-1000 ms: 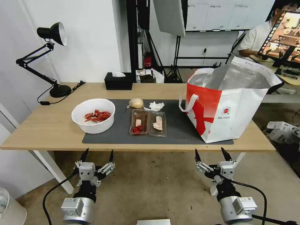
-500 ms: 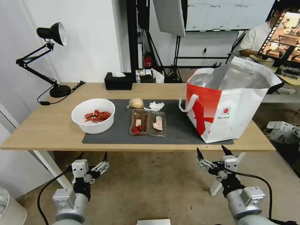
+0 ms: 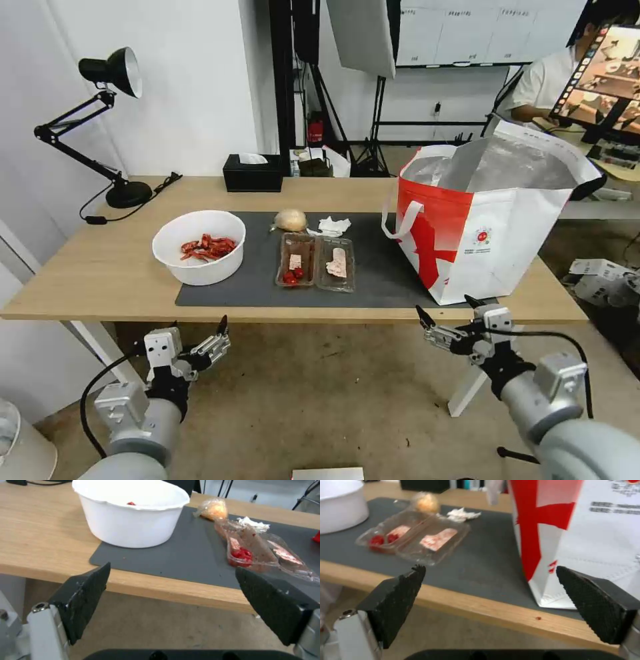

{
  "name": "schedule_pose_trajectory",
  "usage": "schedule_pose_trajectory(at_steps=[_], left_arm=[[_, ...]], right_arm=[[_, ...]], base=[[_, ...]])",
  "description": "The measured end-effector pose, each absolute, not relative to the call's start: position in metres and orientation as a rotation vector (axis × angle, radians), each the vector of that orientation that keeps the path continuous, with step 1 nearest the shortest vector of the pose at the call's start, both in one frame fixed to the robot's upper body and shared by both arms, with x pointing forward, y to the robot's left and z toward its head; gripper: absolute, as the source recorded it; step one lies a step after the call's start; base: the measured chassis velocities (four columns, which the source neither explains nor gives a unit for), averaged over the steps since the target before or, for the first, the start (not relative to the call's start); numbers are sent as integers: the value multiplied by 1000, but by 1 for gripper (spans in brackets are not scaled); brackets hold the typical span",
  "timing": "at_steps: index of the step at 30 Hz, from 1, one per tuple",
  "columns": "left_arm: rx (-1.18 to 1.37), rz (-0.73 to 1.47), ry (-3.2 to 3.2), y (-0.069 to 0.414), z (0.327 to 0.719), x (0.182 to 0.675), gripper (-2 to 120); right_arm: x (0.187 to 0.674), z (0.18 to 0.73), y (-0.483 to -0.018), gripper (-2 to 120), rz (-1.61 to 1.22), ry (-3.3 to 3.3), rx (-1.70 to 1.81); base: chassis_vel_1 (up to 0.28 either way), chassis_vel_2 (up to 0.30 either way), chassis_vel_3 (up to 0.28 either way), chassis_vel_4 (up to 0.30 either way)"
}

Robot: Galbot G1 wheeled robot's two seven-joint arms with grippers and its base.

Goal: Pick up the trash from the table and place it into the takeout bag.

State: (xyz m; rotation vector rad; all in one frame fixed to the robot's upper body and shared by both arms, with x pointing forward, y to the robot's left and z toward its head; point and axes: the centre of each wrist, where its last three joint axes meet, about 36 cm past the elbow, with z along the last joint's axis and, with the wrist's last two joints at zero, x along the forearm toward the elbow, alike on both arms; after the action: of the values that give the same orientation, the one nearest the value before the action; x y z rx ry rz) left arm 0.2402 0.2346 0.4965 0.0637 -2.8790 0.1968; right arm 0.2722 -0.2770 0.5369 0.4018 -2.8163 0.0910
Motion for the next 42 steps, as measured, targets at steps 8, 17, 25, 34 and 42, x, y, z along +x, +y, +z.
schedule_pose_trajectory(at_steps=[8, 17, 25, 34, 42], left_arm=[[61, 193, -2880, 234, 495, 239, 100], [64, 197, -2884, 234, 496, 238, 100], [46, 202, -2886, 234, 495, 237, 100], [53, 190, -2891, 236, 489, 240, 100], [60, 194, -2905, 236, 485, 242, 100]], right_arm=[[275, 528, -279, 100, 35, -2806, 429], [275, 518, -278, 100, 5, -2811, 430], [278, 504, -276, 100, -22, -2826, 450], [285, 489, -275, 100, -21, -2872, 458], [288, 478, -269, 100, -48, -2895, 482]], base=[[0, 0, 0, 0], [0, 0, 0, 0], [0, 0, 0, 0], [0, 0, 0, 0], [0, 0, 0, 0]])
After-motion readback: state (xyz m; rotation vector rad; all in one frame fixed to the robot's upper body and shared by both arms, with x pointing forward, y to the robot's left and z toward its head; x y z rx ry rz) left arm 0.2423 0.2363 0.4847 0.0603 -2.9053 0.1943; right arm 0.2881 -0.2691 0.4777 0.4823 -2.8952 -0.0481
